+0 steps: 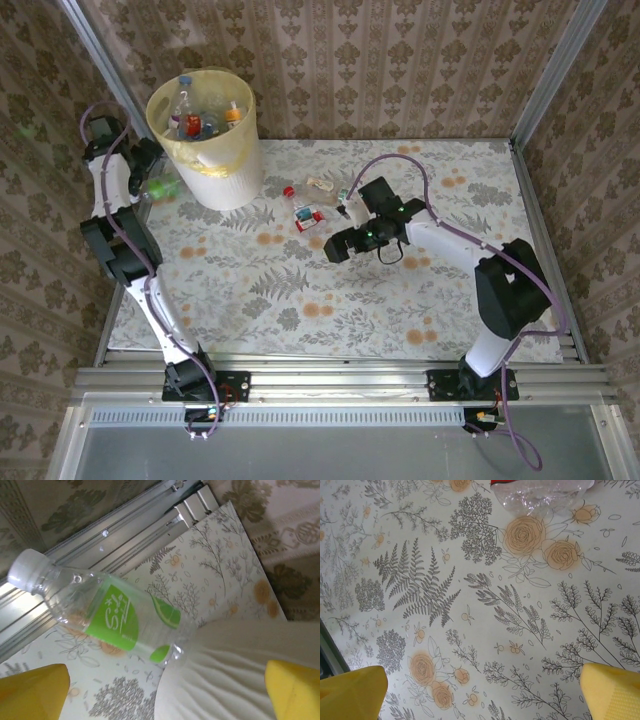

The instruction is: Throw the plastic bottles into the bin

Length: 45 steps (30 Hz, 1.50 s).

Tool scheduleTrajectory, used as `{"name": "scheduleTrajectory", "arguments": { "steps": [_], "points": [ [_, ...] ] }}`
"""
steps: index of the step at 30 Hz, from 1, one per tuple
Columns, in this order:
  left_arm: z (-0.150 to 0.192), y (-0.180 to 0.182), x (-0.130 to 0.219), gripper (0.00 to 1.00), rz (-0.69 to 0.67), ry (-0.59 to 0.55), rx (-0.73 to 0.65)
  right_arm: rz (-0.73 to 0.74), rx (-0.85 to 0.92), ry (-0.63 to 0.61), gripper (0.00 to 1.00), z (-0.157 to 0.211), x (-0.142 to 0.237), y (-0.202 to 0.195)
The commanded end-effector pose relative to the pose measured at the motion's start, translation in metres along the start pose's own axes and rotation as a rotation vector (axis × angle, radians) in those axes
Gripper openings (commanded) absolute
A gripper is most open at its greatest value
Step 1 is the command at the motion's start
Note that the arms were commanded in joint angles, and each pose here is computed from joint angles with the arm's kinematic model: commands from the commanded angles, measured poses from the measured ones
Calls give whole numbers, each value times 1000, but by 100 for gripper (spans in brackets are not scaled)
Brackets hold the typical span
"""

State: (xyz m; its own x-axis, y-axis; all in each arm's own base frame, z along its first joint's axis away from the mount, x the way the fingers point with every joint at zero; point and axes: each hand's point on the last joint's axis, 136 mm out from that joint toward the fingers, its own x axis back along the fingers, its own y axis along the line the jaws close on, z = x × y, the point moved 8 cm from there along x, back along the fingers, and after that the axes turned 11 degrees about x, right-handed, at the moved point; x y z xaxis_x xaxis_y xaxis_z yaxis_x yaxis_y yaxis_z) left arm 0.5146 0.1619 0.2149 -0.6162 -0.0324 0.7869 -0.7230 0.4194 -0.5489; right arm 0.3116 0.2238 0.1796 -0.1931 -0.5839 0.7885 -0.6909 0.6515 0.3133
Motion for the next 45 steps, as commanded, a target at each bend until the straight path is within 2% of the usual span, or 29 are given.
{"name": "scheduleTrajectory", "arguments": {
  "steps": [1, 9, 14, 27, 39, 45],
  "points": [
    [6, -2, -9, 100, -52, 1, 147, -32, -4, 15, 100, -4, -3, 4],
    [16, -12, -36, 100, -59, -8, 242, -36, -13, 37, 100, -1, -12, 0],
    [17, -5, -44, 100, -153, -20, 298, -40, -22, 41, 100, 1, -16, -1],
    [18, 0, -72, 100, -151, -20, 402, -48, -43, 51, 100, 6, -25, -4],
    [19, 12, -94, 92, -188, 6, 412, -53, -55, 69, 100, 11, -32, -7],
    [24, 18, -94, 81, -213, 32, 403, -48, -54, 81, 100, 16, -33, -8]
  ]
}}
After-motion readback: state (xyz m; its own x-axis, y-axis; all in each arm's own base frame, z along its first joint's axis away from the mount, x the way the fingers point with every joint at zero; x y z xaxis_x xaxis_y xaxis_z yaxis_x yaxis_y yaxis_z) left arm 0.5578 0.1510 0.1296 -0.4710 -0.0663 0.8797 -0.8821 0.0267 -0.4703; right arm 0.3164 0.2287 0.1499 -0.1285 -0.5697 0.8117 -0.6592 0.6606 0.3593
